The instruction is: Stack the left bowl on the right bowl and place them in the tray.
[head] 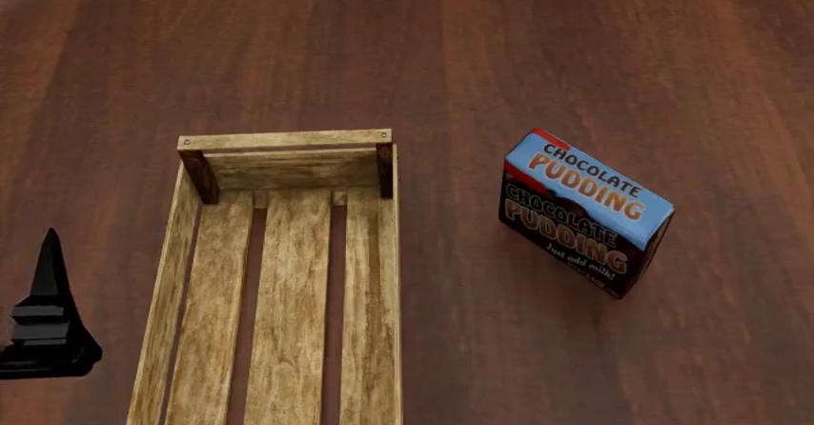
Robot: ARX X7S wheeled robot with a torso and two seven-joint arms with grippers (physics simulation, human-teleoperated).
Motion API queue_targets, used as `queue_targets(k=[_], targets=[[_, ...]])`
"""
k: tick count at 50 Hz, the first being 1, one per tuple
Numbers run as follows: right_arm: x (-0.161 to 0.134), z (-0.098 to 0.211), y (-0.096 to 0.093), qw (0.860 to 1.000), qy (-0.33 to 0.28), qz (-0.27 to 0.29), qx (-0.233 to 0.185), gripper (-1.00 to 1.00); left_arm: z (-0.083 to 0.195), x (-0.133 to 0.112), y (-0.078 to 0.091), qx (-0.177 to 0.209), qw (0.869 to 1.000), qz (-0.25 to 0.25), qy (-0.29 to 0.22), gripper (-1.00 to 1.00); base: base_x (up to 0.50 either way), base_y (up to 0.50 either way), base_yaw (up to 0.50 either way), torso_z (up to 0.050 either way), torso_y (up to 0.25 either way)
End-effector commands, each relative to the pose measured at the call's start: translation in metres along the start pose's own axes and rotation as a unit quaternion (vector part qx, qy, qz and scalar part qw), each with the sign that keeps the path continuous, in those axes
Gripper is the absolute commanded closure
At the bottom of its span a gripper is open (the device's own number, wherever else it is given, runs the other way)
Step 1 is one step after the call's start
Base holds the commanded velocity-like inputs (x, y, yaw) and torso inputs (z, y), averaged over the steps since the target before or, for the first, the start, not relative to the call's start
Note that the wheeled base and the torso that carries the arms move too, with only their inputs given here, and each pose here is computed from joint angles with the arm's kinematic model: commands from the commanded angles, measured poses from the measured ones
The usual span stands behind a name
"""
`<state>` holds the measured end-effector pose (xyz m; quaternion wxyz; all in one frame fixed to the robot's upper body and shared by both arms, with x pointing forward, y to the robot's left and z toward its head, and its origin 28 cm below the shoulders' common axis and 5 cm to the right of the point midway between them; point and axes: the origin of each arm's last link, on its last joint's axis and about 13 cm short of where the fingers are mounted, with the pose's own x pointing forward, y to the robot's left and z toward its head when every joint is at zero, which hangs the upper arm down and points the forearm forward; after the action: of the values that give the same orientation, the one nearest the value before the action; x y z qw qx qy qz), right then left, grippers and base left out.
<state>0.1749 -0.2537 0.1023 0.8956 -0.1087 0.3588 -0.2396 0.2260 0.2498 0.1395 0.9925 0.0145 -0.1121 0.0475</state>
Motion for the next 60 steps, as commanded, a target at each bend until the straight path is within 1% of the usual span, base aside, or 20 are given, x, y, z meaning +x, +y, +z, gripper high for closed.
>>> queue_targets(k=[1, 2, 24, 37, 53, 60], targets=[[0.003, 0.0, -0.001, 1.0, -0.011, -0.009, 0.0, 1.0, -0.001, 0.0, 0.0, 0.002, 1.0, 0.0, 0.001, -1.0, 0.0, 0.0, 0.0, 0.0, 0.0], [0.003, 0.0, -0.001, 1.0, -0.012, -0.011, 0.0, -1.0, -0.001, 0.0, 0.0, 0.002, 1.0, 0.0, 0.001, -1.0, 0.0, 0.0, 0.0, 0.0, 0.01], [-0.002, 0.002, -0.006, 1.0, -0.019, -0.01, 0.012, -1.0, 0.0, 0.0, 0.0, -0.001, 1.0, 0.0, 0.0, -1.0, 0.0, 0.0, 0.0, 0.0, 0.0], [-0.019, 0.015, -0.012, 0.999, -0.048, -0.014, 0.016, -1.0, 0.003, -0.001, 0.001, -0.003, 1.0, 0.0, -0.002, -1.0, 0.0, 0.0, 0.0, 0.0, 0.0], [-0.013, 0.019, -0.005, 0.999, -0.047, -0.004, 0.009, -1.0, 0.002, -0.001, 0.001, -0.004, 1.0, 0.001, -0.002, -1.0, 0.0, 0.0, 0.0, 0.0, 0.0], [-0.009, 0.021, 0.0, 0.999, -0.035, 0.012, 0.005, -1.0, 0.002, 0.0, 0.002, -0.004, 1.0, 0.002, -0.001, -1.0, 0.0, 0.0, 0.0, 0.0, 0.0]])
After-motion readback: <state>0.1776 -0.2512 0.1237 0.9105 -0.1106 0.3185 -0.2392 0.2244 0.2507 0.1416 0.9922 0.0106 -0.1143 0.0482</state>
